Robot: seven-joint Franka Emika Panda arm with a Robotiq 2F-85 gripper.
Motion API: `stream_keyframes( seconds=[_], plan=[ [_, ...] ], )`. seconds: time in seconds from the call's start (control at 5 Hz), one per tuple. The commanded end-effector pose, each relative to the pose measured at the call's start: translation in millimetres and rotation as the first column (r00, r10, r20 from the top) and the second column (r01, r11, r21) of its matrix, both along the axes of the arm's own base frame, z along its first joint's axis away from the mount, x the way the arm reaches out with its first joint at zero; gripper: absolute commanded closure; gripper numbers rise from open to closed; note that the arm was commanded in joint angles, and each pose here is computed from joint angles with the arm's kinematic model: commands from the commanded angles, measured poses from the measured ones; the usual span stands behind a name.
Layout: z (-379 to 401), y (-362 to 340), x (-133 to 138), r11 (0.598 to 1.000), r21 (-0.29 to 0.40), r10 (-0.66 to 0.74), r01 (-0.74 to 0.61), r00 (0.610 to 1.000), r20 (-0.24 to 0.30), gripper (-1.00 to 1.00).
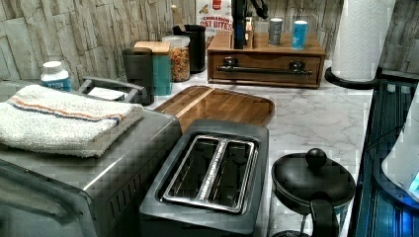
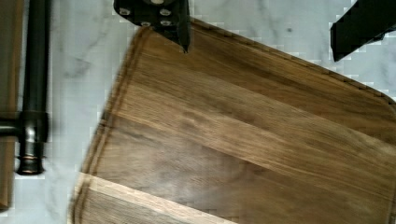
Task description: Open the drawer.
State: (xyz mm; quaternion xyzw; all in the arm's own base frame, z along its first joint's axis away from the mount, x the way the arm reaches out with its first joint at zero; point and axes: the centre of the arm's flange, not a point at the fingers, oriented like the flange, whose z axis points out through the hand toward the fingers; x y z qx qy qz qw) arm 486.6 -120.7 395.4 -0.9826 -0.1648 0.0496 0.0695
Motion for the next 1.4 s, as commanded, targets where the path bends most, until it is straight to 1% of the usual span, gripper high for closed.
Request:
stream_keyframes(
  seconds=[0.2,0.4,0.6,0.8,1.0,1.2,1.4],
  plan=[
    [-9,-102,-24,0.991,-0.118,0.088,-0.065,0.976,0.202,-1.0],
    [-17,-108,-29,0.982,-0.157,0.13,-0.101,0.975,0.183,-1.0],
    [-29,-120,-27,0.978,-0.179,0.132,-0.104,0.98,0.152,-1.0],
    [-47,-126,-33,0.978,-0.188,0.13,-0.092,0.972,0.198,-1.0],
    [-61,-134,-37,0.973,-0.209,0.14,-0.101,0.974,0.18,-1.0],
    [-72,-137,-52,0.984,-0.174,0.072,-0.037,0.977,0.203,-1.0],
    [-71,-126,-60,0.984,-0.178,0.015,0.021,0.98,0.2,-1.0]
  ],
)
